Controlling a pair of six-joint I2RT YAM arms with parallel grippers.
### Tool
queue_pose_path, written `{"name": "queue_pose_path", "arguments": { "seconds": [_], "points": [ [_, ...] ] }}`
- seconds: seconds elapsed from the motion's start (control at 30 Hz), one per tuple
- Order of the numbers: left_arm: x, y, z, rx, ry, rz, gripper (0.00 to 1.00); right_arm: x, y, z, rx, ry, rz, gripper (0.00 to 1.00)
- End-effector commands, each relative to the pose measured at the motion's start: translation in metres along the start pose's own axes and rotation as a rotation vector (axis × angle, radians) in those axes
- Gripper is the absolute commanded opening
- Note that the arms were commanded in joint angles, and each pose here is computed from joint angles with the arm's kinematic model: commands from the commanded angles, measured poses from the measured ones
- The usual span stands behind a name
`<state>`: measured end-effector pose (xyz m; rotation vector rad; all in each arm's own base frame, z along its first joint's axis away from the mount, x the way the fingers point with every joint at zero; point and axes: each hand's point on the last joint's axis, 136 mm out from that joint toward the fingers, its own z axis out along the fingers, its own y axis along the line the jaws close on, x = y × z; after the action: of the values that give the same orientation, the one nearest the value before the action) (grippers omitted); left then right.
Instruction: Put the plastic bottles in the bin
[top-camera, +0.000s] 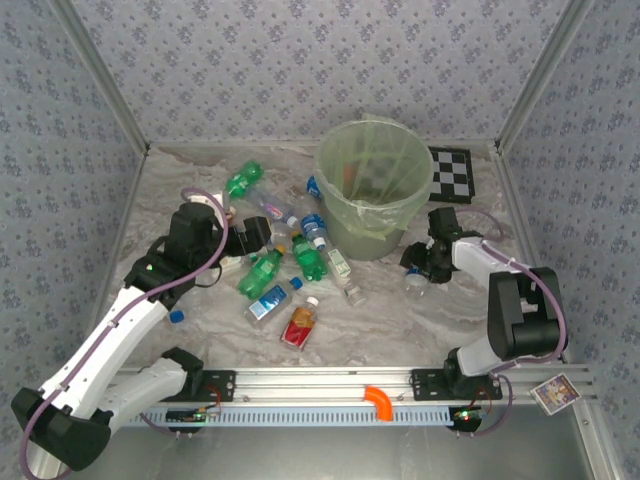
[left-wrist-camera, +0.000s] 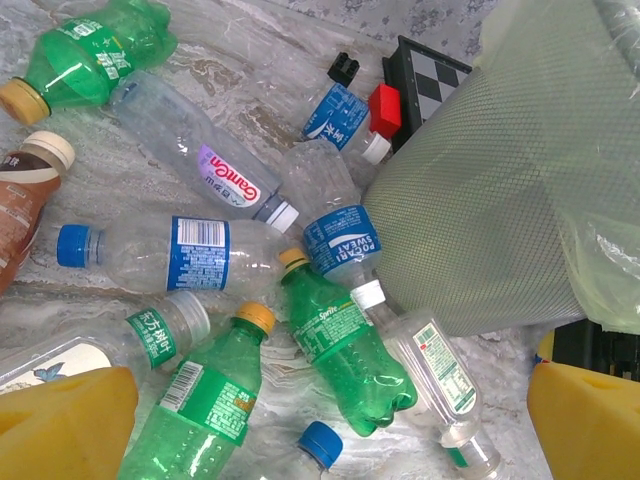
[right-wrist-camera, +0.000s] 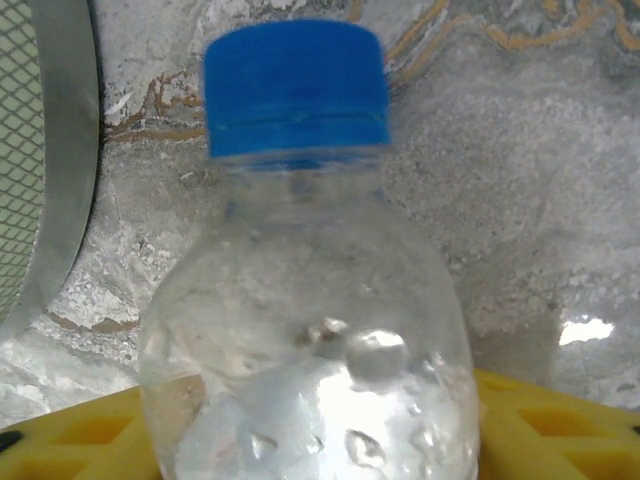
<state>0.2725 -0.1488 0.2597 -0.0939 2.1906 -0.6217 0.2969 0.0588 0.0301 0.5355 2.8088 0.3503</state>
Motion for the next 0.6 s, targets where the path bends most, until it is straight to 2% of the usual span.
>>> {"name": "queue_pose_path", "arguments": {
  "seconds": [0.0, 0.07, 0.27, 0.37, 0.57],
  "points": [
    [-0.009, -0.006, -0.008, 0.007, -0.023, 0.006, 1.0, -0.001, -0.004, 0.0, 0.023, -0.008, 0.018, 0.55],
    [-0.011, -0.004, -0.009, -0.003, -0.027, 0.001, 1.0, -0.001, -0.006, -0.004, 0.024, -0.015, 0.028, 0.51],
    [-0.015, -0.007, -0.015, 0.008, -0.044, -0.003, 1.0, -0.011, -0.008, -0.046, 0.002, -0.129, 0.062, 0.49],
    [-0.019, -0.006, -0.018, -0.004, -0.061, -0.008, 1.0, -0.023, -0.005, -0.085, -0.038, -0.227, 0.079, 0.49],
    [-0.025, -0.009, -0.024, 0.009, -0.085, 0.004, 1.0, -0.06, 0.015, -0.197, -0.112, -0.525, 0.069, 0.49]
  ]
}}
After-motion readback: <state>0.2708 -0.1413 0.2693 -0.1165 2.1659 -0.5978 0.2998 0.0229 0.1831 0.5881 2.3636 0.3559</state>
